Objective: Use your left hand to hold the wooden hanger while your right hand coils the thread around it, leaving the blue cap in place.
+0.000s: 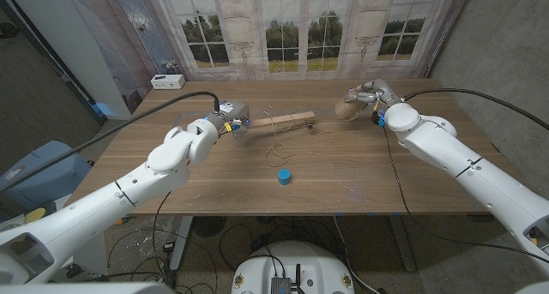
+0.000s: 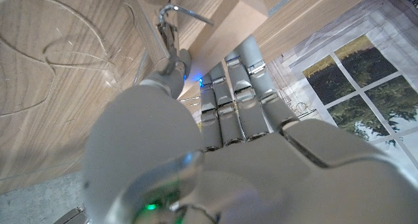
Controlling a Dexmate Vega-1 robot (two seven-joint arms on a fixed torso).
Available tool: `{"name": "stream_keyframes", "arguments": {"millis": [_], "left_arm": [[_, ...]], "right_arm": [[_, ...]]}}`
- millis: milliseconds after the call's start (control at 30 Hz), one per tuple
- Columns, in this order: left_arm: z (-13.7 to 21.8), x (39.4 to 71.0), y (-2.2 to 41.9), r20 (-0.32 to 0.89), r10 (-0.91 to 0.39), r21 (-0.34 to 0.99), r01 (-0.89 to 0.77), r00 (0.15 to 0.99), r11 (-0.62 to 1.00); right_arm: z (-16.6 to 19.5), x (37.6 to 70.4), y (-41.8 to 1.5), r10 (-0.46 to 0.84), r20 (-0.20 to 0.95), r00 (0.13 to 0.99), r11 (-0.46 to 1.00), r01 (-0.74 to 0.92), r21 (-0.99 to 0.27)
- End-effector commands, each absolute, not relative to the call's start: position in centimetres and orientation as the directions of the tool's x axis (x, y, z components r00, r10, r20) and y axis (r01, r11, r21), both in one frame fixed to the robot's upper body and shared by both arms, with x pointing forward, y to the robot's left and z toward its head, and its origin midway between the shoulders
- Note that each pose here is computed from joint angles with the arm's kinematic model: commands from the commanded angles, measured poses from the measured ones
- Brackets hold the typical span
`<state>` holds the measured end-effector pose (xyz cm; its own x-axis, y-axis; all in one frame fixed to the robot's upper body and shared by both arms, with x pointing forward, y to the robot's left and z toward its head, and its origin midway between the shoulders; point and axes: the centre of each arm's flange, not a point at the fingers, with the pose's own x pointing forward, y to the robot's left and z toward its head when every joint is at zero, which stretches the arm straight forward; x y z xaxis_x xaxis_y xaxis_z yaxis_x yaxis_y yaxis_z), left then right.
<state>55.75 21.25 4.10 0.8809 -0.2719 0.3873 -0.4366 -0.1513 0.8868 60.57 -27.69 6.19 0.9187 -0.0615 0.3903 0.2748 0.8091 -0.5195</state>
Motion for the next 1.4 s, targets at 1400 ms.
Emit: {"name": "stream_keyframes", "arguments": {"millis": [1400], "left_arm": [[3.8,57.4,21.4,0.189,-0.23,0.949,-0.238,0.955,-0.207]], "right_arm": [[3.7,61.3,-25.3,-0.24,0.206,0.949,0.512,0.304,-0.803]]}}
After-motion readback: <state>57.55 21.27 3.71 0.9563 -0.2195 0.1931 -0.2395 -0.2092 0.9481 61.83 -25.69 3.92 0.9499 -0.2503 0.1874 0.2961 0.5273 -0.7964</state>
